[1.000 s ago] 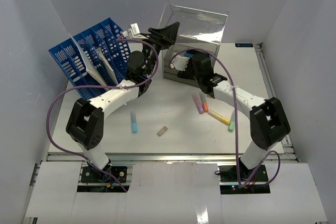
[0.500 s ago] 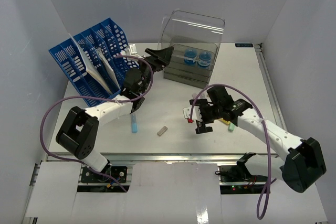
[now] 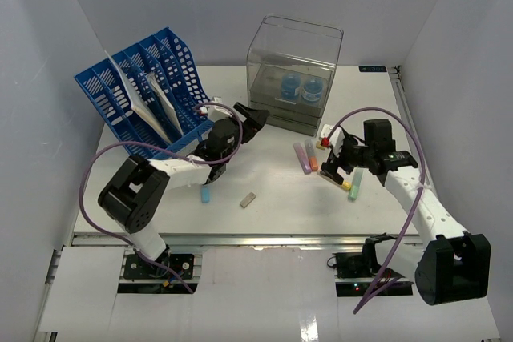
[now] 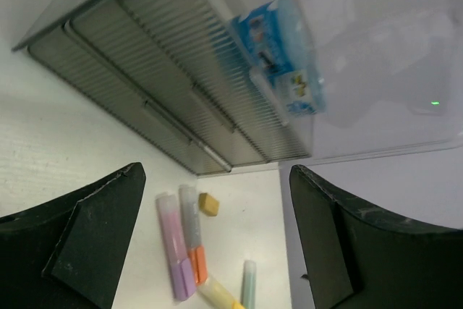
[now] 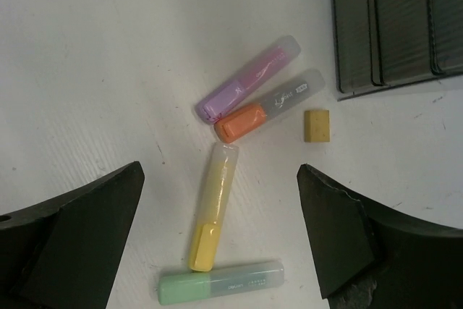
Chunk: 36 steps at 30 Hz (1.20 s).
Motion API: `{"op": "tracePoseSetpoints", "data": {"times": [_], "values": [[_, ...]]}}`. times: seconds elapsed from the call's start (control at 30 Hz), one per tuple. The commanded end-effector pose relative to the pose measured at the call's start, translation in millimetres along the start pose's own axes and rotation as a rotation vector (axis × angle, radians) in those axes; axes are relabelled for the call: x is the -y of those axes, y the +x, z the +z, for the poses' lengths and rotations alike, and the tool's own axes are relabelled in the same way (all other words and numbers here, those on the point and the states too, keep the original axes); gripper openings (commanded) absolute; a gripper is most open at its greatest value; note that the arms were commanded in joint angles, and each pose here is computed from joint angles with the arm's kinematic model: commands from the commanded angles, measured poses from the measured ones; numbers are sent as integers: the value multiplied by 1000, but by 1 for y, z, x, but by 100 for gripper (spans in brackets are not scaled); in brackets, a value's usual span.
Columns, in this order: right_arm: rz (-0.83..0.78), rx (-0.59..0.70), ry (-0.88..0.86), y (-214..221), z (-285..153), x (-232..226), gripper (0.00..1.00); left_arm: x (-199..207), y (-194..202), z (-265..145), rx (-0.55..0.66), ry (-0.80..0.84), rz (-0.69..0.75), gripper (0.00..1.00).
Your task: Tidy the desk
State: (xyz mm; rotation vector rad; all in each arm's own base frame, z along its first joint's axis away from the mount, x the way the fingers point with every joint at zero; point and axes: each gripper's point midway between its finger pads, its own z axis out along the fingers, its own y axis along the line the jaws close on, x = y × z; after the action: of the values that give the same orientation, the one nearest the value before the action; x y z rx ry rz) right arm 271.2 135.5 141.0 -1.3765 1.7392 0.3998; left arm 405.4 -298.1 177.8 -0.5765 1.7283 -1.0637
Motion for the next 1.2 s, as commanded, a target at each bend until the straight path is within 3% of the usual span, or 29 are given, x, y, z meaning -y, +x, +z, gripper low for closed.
{"op": "tracePoseSetpoints", "data": {"times": [0.0,0.17,0.37,0.8,1.17], "values": [[133,154,67,-40,-18,41,91,2,22,17,-66,13,-39,82],[223,333,-41,-68,-30,42,83,-5,38,41,-89,15,-78,69],[235,343,-41,-48,-30,29,80,4,44,69,-79,63,-73,61],[273,355,-27,-28,-36,31,78,0,46,90,-61,81,-85,56],[283,385,-1,-24,-48,34,76,-4,41,100,-53,82,-123,33]]}}
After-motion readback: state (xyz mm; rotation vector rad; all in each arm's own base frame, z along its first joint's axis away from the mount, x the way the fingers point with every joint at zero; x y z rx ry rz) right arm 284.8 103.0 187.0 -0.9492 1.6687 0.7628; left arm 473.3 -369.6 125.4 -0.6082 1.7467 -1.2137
